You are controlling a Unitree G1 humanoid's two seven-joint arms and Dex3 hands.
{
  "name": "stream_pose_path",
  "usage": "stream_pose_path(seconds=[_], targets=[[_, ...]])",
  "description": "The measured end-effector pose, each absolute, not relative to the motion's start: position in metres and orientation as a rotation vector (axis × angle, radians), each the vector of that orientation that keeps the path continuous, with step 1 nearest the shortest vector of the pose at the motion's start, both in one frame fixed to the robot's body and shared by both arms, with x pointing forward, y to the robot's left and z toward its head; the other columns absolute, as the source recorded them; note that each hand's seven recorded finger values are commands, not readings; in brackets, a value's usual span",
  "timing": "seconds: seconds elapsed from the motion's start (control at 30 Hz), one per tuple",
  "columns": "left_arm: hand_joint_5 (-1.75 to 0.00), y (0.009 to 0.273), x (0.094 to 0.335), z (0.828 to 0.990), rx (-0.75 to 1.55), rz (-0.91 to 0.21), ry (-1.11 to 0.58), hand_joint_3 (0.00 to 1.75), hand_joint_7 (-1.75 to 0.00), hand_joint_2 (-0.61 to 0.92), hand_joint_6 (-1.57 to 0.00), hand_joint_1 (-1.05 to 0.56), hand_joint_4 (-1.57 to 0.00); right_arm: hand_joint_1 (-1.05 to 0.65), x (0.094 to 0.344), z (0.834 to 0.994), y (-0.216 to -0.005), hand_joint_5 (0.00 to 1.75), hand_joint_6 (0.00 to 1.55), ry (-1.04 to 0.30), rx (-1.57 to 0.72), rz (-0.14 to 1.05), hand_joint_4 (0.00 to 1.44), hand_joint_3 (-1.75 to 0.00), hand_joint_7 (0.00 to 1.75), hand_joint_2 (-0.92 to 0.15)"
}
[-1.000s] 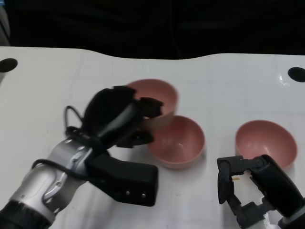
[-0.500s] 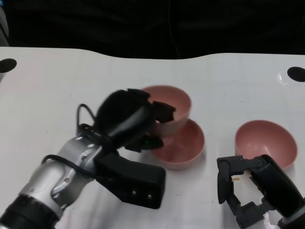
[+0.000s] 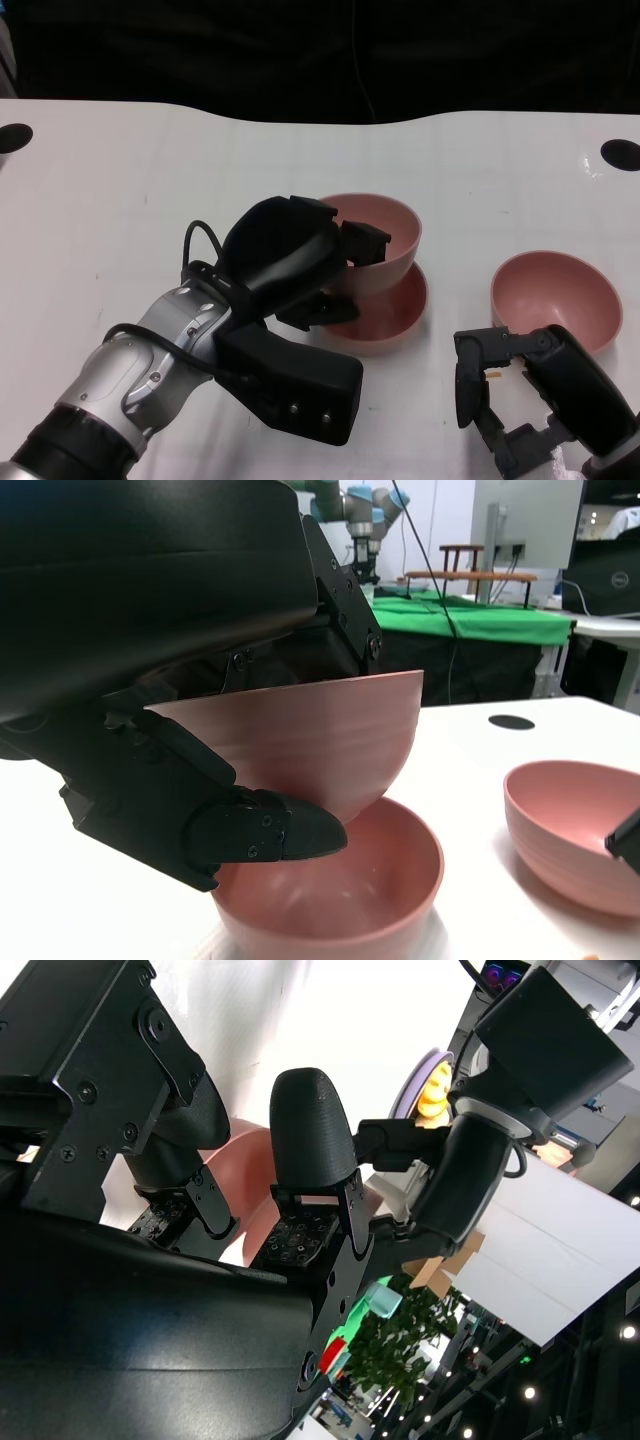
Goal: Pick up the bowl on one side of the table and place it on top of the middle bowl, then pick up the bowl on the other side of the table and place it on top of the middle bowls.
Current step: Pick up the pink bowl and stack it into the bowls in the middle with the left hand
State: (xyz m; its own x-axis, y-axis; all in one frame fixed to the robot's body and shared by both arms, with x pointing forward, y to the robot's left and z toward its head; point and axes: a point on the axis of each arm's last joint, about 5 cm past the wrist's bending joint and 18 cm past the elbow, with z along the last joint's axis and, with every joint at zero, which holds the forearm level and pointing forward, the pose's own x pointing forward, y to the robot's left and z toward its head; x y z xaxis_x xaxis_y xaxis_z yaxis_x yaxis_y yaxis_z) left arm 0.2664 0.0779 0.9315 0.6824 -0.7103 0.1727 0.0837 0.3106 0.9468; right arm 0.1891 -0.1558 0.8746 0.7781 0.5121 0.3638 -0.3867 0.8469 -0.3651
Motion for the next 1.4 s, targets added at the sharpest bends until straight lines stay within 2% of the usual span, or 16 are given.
stream_pose_path(seconds=[0.1,0.23,0.4,0.73,0.8,0.83,0.87,0.9,0.93,0.97,1.17,1.2,1.23,1.27,1.3,1.4], targets=[[-1.73,0.076,0.267,0.928,1.14,-0.588,-0.636,0.77,-1.33,0.73,-0.79,-0.28,-0.81,0.21,0.189,0.875,-0.156,1.75,0.93,-0.47,-0.275,0.495,1.04,-1.75,1.46,-0.09],[-1.75,0.069,0.267,0.922,1.107,-0.625,-0.613,0.78,-1.43,0.69,-0.77,-0.26,-0.81,0.22,0.189,0.874,-0.156,1.75,0.93,-0.47,-0.27,0.498,1.04,-1.75,1.46,-0.09],[-1.75,0.064,0.268,0.923,1.1,-0.648,-0.622,0.8,-1.44,0.7,-0.76,-0.27,-0.81,0.22,0.189,0.874,-0.156,1.75,0.93,-0.47,-0.262,0.498,1.04,-1.75,1.46,-0.09],[-1.62,0.062,0.27,0.916,1.125,-0.681,-0.561,0.76,-1.31,0.7,-0.78,-0.25,-0.8,0.24,0.189,0.874,-0.155,1.75,0.93,-0.469,-0.261,0.5,1.04,-1.75,1.46,-0.09],[-1.38,0.062,0.27,0.914,1.128,-0.687,-0.543,0.68,-1.11,0.74,-0.78,-0.26,-0.81,0.25,0.189,0.874,-0.155,1.75,0.93,-0.469,-0.261,0.501,1.04,-1.75,1.46,-0.09],[-1.16,0.062,0.27,0.913,1.135,-0.694,-0.534,0.54,-0.87,0.81,-0.79,-0.28,-0.83,0.25,0.189,0.874,-0.155,1.75,0.93,-0.469,-0.26,0.501,1.04,-1.75,1.46,-0.09],[-1.04,0.062,0.27,0.912,1.143,-0.697,-0.53,0.43,-0.72,0.86,-0.82,-0.29,-0.84,0.25,0.189,0.874,-0.155,1.75,0.93,-0.469,-0.26,0.502,1.04,-1.75,1.46,-0.09],[-0.85,0.062,0.27,0.912,1.163,-0.702,-0.529,0.35,-0.46,0.9,-0.76,-0.33,-0.74,0.25,0.189,0.874,-0.155,1.75,0.93,-0.469,-0.26,0.502,1.03,-1.75,1.47,-0.08],[-0.78,0.062,0.27,0.911,1.195,-0.711,-0.535,0.33,-0.36,0.91,-0.74,-0.34,-0.71,0.25,0.189,0.874,-0.155,1.75,0.93,-0.469,-0.26,0.503,1.03,-1.75,1.47,-0.08],[-0.74,0.062,0.27,0.911,1.214,-0.715,-0.541,0.31,-0.3,0.92,-0.73,-0.35,-0.69,0.25,0.189,0.874,-0.155,1.75,0.93,-0.469,-0.26,0.503,1.03,-1.75,1.47,-0.08],[-0.65,0.061,0.272,0.914,1.254,-0.714,-0.556,0.3,-0.18,0.92,-0.72,-0.37,-0.65,0.25,0.189,0.874,-0.155,1.75,0.93,-0.469,-0.26,0.504,1.03,-1.75,1.47,-0.08],[-0.59,0.061,0.272,0.914,1.255,-0.714,-0.555,0.33,-0.15,0.92,-0.62,-0.43,-0.52,0.25,0.189,0.874,-0.155,1.75,0.93,-0.469,-0.26,0.504,1.03,-1.75,1.47,-0.08],[-0.45,0.061,0.272,0.914,1.291,-0.71,-0.561,0.41,-0.09,0.92,-0.4,-0.56,-0.27,0.24,0.189,0.874,-0.155,1.75,0.93,-0.469,-0.26,0.504,1.02,-1.75,1.47,-0.08],[-0.34,0.06,0.271,0.915,1.352,-0.702,-0.574,0.46,-0.05,0.92,-0.29,-0.64,-0.14,0.23,0.189,0.874,-0.155,1.75,0.93,-0.469,-0.26,0.505,1.02,-1.75,1.47,-0.08],[-0.26,0.059,0.27,0.916,1.411,-0.688,-0.586,0.5,-0.03,0.92,-0.21,-0.7,-0.06,0.23,0.189,0.874,-0.155,1.75,0.93,-0.469,-0.26,0.505,1.02,-1.75,1.48,-0.08],[-0.17,0.06,0.265,0.915,1.464,-0.661,-0.586,0.58,-0.01,0.92,-0.12,-0.77,-0.01,0.23,0.189,0.874,-0.154,1.75,0.93,-0.469,-0.259,0.506,1.02,-1.75,1.48,-0.09]])
